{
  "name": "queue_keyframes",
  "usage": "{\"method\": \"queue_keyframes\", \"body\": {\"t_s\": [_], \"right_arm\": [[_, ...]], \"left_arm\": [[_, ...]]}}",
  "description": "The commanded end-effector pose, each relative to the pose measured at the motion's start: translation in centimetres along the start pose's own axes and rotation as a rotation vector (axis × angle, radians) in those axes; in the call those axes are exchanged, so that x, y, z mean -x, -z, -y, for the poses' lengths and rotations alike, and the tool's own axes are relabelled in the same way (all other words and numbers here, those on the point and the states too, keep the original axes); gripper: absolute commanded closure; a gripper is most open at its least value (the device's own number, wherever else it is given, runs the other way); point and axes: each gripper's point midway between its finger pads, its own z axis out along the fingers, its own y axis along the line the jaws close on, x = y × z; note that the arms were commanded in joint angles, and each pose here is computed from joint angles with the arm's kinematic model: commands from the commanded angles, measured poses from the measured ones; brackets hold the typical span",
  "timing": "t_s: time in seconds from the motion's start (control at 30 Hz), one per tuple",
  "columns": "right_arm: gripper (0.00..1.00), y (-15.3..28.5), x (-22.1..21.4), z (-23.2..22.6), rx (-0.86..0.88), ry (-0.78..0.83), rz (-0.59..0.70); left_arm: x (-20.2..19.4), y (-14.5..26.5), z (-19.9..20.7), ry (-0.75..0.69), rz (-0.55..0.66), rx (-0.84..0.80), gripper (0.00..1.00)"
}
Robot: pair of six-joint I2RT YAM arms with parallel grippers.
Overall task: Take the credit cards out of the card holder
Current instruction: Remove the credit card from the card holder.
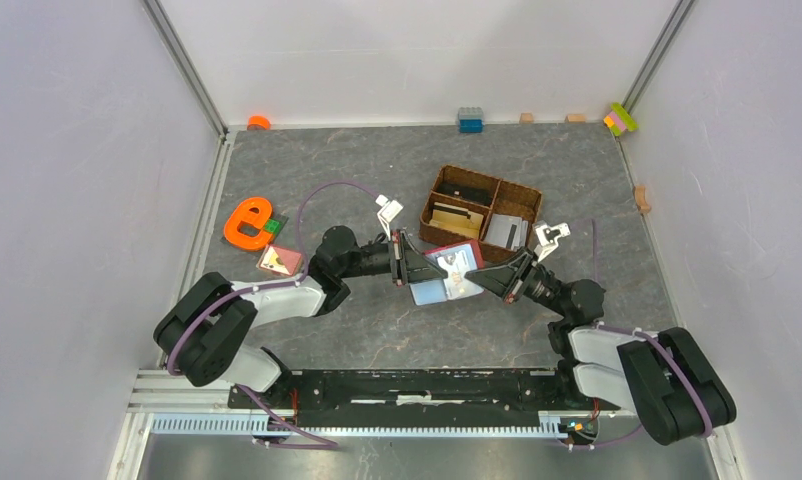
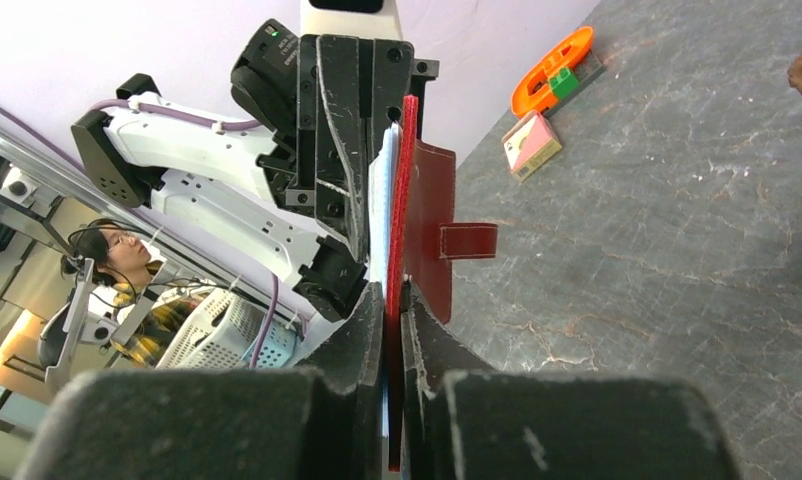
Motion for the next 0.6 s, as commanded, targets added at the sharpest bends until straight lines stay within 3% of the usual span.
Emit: {"method": "queue_keyframes", "body": {"t_s": [0.0, 0.13, 0.4, 0.57], "right_arm": [[0.91, 0.0, 1.9, -3.2, 0.134, 0.124, 0.075], [1.0, 0.2, 2.0, -3.0, 0.122, 0.127, 0.087], [0.95, 0.9, 3.0, -1.7, 0.055, 0.125, 0.136], [0.99, 0.9, 3.1, -1.9, 0.064, 0.124, 0.14]], "left_arm": [[1.4, 0.0, 0.9, -0.072, 0.025, -0.031, 0.98], [1.4, 0.0, 0.5, -0.067, 0.027, -0.011, 0.98], [1.7, 0.4, -0.5, -0.051, 0.041, 0.037, 0.98], [1.8, 0.5, -0.6, -0.048, 0.044, 0.04, 0.98]]}}
